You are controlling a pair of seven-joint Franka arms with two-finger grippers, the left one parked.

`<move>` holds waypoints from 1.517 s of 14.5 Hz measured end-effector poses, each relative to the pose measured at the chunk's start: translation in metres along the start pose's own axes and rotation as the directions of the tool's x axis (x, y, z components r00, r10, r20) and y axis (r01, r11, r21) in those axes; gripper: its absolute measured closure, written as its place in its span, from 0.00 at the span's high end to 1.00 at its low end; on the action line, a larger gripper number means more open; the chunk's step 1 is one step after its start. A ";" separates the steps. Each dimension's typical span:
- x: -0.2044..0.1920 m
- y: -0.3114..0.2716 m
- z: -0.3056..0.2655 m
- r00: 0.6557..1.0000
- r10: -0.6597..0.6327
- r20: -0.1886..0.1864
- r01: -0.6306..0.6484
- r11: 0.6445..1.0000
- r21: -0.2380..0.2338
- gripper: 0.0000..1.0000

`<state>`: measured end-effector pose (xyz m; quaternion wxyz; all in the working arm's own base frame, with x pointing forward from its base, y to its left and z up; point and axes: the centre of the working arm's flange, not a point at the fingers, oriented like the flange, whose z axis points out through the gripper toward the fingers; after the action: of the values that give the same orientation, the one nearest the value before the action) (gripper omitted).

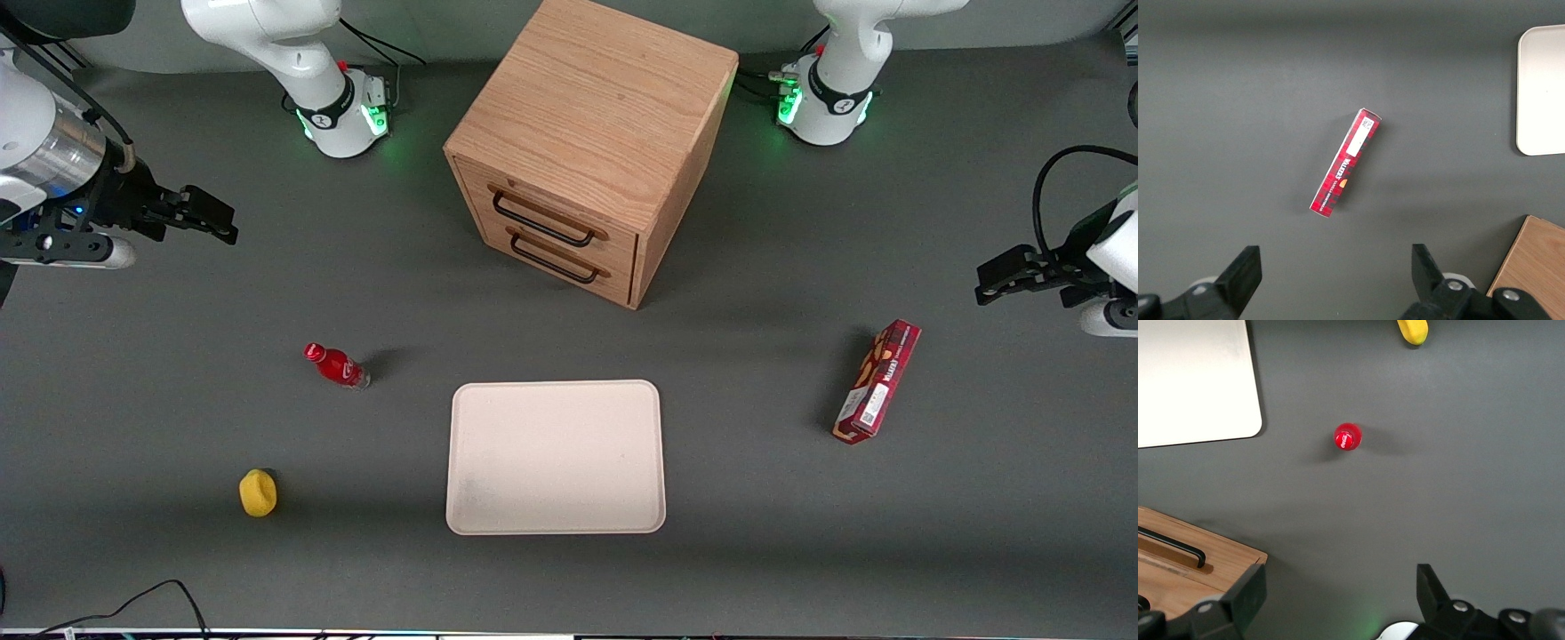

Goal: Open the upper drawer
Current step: 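Move the right gripper toward the upper drawer's black handle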

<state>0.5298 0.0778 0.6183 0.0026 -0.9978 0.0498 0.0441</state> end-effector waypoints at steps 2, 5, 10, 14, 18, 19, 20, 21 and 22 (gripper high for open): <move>0.003 0.000 0.004 1.000 0.001 0.007 -0.001 1.000 -0.002 1.00; 0.003 0.001 -0.002 1.000 0.003 -0.005 -0.003 1.000 0.002 1.00; -0.015 -0.046 -0.030 0.995 -0.088 -0.043 0.088 0.996 0.013 1.00; -0.054 -0.134 -0.031 0.958 -0.287 -0.021 0.287 0.957 0.042 1.00; -0.080 -0.223 0.013 0.843 -0.536 0.043 0.532 0.843 0.081 1.00; -0.084 -0.242 0.023 0.795 -0.606 0.040 0.600 0.794 0.095 1.00; -0.086 -0.256 0.034 0.729 -0.684 0.037 0.677 0.727 0.110 1.00; -0.083 -0.265 0.045 0.643 -0.765 0.032 0.756 0.642 0.127 1.00; -0.076 -0.269 0.057 0.547 -0.836 0.025 0.825 0.544 0.150 1.00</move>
<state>0.4759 0.3533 0.5683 0.0857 -0.8970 -0.4261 0.0809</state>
